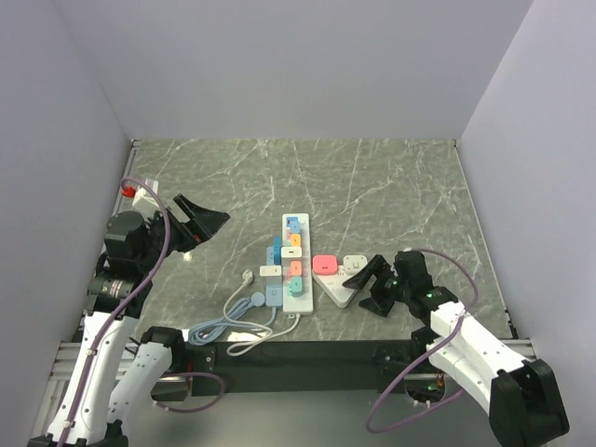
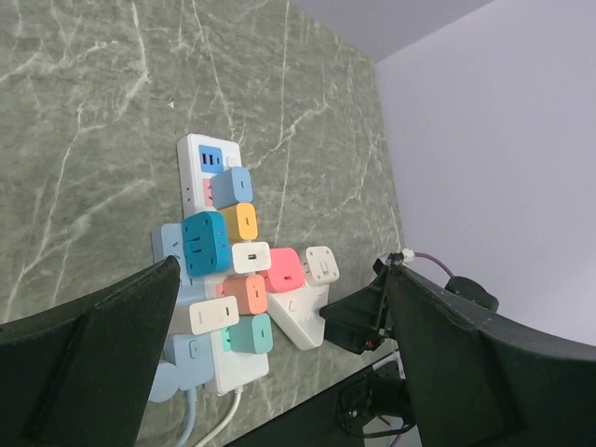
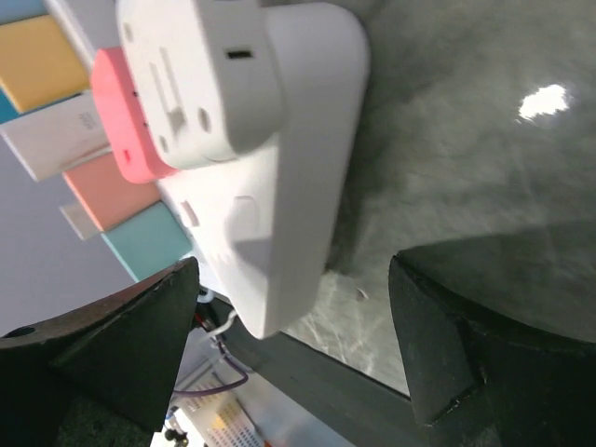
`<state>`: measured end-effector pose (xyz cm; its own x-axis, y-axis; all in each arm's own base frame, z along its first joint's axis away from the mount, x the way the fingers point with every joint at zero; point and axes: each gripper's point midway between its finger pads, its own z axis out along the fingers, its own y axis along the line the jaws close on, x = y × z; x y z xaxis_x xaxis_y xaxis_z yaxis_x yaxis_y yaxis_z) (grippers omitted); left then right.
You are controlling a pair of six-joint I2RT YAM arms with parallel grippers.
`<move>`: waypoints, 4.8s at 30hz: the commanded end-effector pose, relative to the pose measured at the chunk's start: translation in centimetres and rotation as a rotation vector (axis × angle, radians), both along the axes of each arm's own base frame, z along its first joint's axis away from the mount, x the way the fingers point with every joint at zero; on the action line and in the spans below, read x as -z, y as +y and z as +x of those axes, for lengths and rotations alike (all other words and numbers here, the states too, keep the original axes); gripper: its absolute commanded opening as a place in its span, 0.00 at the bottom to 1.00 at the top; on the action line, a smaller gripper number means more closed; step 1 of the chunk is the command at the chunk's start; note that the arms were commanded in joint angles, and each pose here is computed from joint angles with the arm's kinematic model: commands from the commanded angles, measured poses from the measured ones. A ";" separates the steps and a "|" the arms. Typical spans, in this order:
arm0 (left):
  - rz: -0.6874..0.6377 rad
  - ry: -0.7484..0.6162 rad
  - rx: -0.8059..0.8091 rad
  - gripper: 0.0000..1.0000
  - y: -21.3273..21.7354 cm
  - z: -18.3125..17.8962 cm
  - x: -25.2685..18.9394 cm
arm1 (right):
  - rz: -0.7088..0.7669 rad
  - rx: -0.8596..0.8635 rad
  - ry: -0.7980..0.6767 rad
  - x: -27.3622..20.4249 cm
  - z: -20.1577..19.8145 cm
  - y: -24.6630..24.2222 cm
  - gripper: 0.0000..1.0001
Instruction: Pull the plug off the socket
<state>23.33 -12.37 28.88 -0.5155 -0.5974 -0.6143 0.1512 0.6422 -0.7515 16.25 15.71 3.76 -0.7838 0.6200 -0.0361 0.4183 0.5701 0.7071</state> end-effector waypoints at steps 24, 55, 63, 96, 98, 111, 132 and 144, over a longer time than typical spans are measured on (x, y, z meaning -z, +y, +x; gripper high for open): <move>0.010 0.000 0.133 1.00 -1.8 -0.4 -0.4 | -0.009 0.096 -0.118 -1.0 3.0 -0.1 0.00; 0.239 0.126 0.483 0.99 -25.4 2.8 4.3 | -0.130 -0.214 -0.630 -17.3 2.5 -0.2 0.00; 0.347 -0.138 0.672 0.99 -23.2 1.9 2.3 | -0.002 -0.390 -0.561 -18.9 0.5 2.2 0.00; 0.266 -0.081 1.212 0.61 -22.7 -4.2 8.3 | 0.060 -0.566 -0.552 -21.4 2.7 2.8 0.00; 0.288 -0.073 1.197 0.53 -22.8 -3.6 8.5 | 0.043 -0.546 -0.554 -21.6 3.5 2.7 0.00; 0.358 -0.138 0.887 0.01 -24.9 3.7 4.5 | -0.138 -0.388 -0.448 -19.9 8.6 0.8 0.00; 0.503 -0.266 0.850 0.85 -23.2 7.0 6.6 | -0.082 -0.419 -0.455 -20.3 11.8 2.4 0.00; 0.462 -0.182 1.032 0.79 -23.4 3.7 9.3 | -0.096 -0.428 -0.446 -20.6 12.5 2.4 0.00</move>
